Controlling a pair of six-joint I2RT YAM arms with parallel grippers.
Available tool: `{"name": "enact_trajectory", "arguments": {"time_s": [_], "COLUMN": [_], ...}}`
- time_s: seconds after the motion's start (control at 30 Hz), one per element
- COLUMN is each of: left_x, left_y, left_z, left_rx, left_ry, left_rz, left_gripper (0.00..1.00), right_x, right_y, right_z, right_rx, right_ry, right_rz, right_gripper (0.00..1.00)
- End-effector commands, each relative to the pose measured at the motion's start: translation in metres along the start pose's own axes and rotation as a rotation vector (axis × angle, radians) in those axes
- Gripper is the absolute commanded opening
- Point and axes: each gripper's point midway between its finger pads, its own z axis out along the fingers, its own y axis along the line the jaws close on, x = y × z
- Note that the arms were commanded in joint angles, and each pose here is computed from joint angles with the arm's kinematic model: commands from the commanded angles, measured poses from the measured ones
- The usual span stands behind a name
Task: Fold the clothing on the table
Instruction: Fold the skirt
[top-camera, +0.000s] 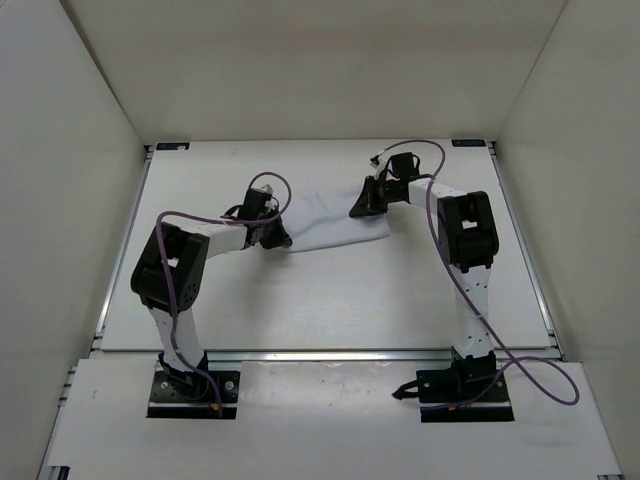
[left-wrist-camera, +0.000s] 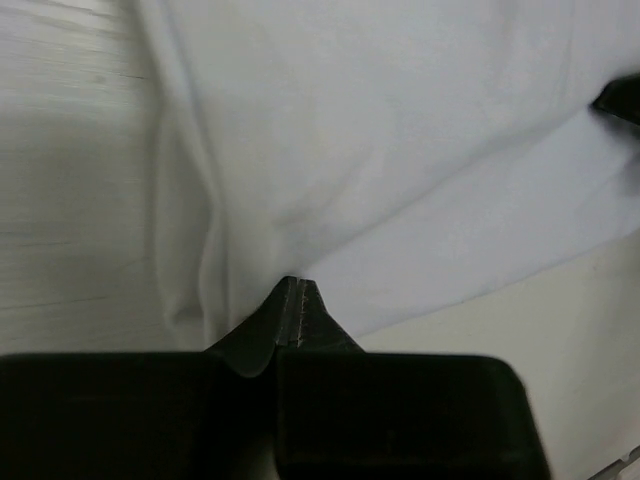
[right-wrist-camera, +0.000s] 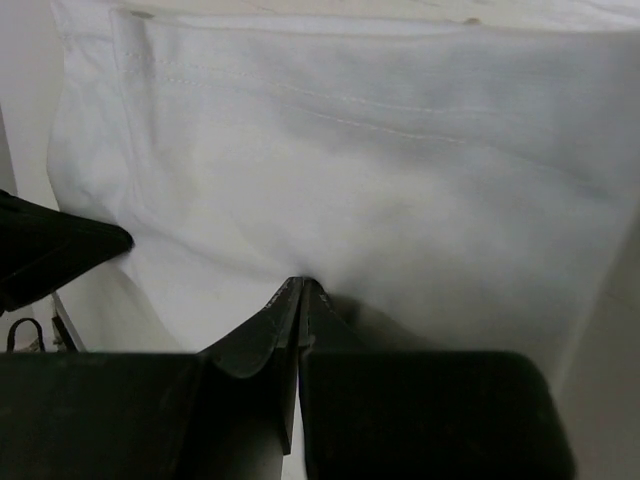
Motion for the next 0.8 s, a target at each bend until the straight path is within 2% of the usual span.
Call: {"name": "enact_trajectory", "arguments": {"time_s": [0.0, 0.13, 0.3, 0.33, 0.43, 0.5, 0.6, 0.77], "left_x": [0.0, -0.013, -0.042, -0.051, -0.071, -0.083, -0.091, -0.081], "left_y": [0.04, 0.029, -0.022, -0.033, -0.055, -0.068, -0.071, -0.084], "left_z": [-0.015, -0.025, -0.048, -0.052, -0.054, -0.051, -0.038, -0.016], "left_rx": [-0.125, -0.099, 0.046, 0.082, 0.138, 0.162, 0.145, 0.069], "left_ry": [0.011, 0.003, -0.061, -0.093, -0.154, -0.176, -0.213, -0.256], "left_rz": [0.002, 0.027, 0.06, 0.055, 0.055, 0.051, 0.035, 0.087], "left_gripper": [0.0, 0.0, 0.0, 0.0, 0.0, 0.0, 0.0, 0.0], "right_x": [-0.013, -0.028, -0.037, -0.039, -0.029, -0.015, 0.004, 0.026], "right_y": [-0.034, -0.004, 0.03, 0.036, 0.037, 0.024, 0.007, -0.019], "right_z": [-0.03, -0.052, -0.079, -0.087, -0.102, -0.105, -0.108, -0.105], "right_rx": [0.073, 0.05, 0.046, 0.048, 0.092, 0.129, 0.164, 0.212], "right_ry": [-0.053, -0.107, -0.138, -0.15, -0.172, -0.167, -0.124, -0.059], "right_rz": [0.05, -0.017, -0.052, -0.06, -0.06, -0.048, -0.002, 0.038], "right_gripper": [0.0, 0.0, 0.3, 0.32, 0.47, 0.52, 0.54, 0.55]}}
